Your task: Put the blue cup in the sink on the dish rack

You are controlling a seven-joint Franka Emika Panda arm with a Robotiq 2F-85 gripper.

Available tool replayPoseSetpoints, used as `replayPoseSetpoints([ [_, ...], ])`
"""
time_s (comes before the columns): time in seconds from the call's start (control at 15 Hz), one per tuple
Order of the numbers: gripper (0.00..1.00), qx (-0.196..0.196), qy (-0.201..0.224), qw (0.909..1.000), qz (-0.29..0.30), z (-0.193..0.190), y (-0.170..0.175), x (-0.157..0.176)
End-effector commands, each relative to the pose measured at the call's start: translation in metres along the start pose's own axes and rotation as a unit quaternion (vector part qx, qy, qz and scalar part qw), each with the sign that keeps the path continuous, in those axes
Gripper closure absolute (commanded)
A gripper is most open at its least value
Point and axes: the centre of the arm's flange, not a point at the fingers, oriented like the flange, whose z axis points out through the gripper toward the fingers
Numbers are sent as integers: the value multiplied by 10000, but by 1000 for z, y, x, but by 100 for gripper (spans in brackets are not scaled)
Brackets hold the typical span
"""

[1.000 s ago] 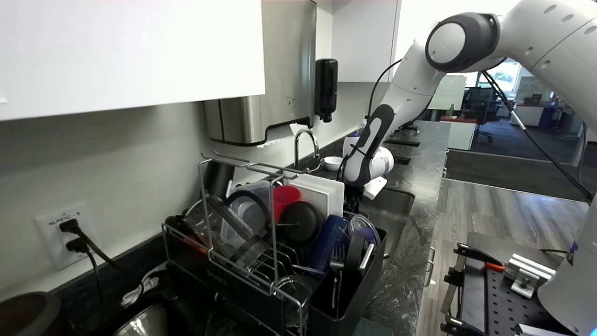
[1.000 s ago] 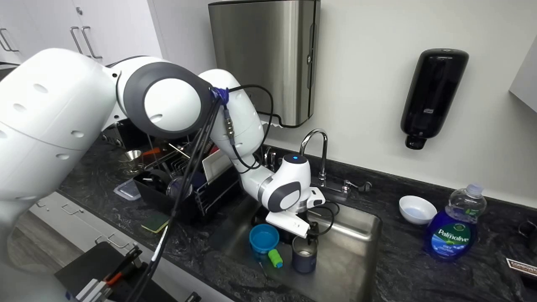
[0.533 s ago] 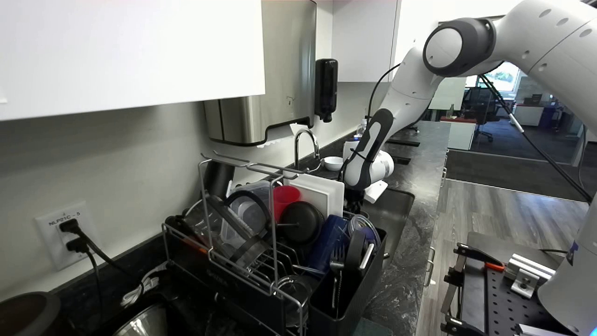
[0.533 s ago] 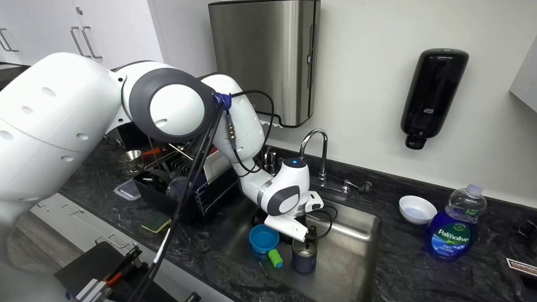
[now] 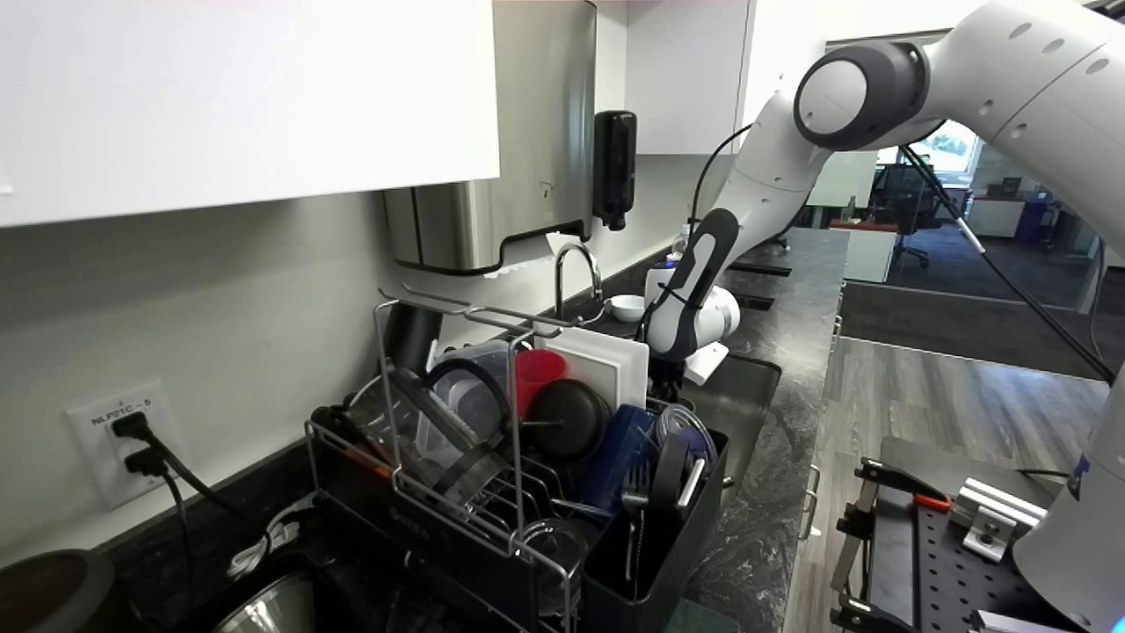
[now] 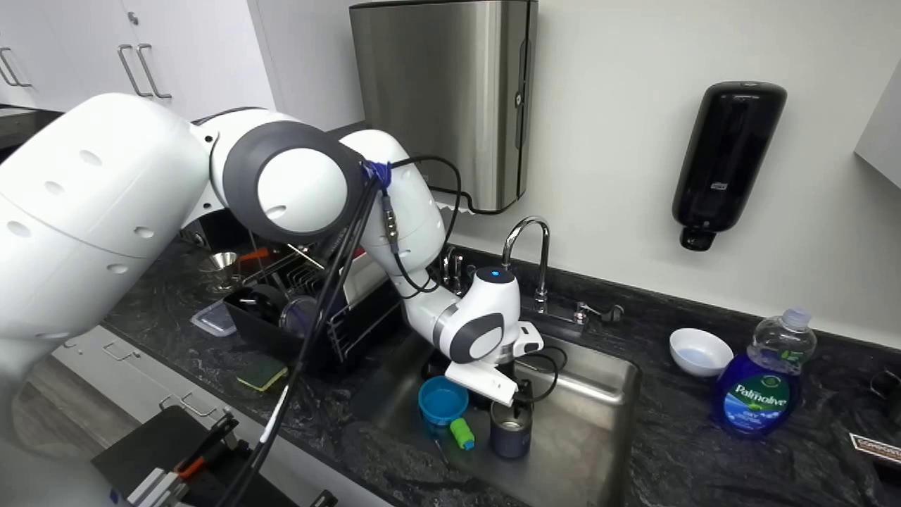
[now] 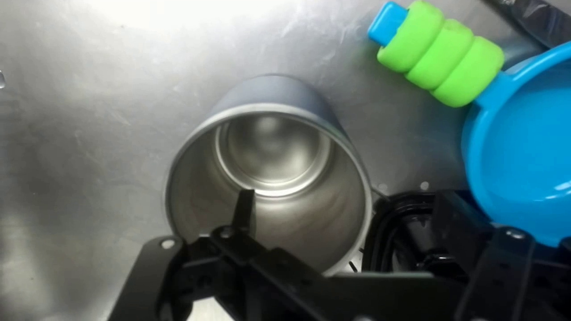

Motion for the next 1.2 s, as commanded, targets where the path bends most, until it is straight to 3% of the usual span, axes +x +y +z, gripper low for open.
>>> replayPoseSetpoints([
  [0.0,26,-64,23,10000,29,3,1,4],
  [0.67,96,-78,43,10000,33,3,2,5],
  [0.73,100,-81,47,9999,36,3,2,5],
  [1.13,98,-115,64,9999,52,2,4,4],
])
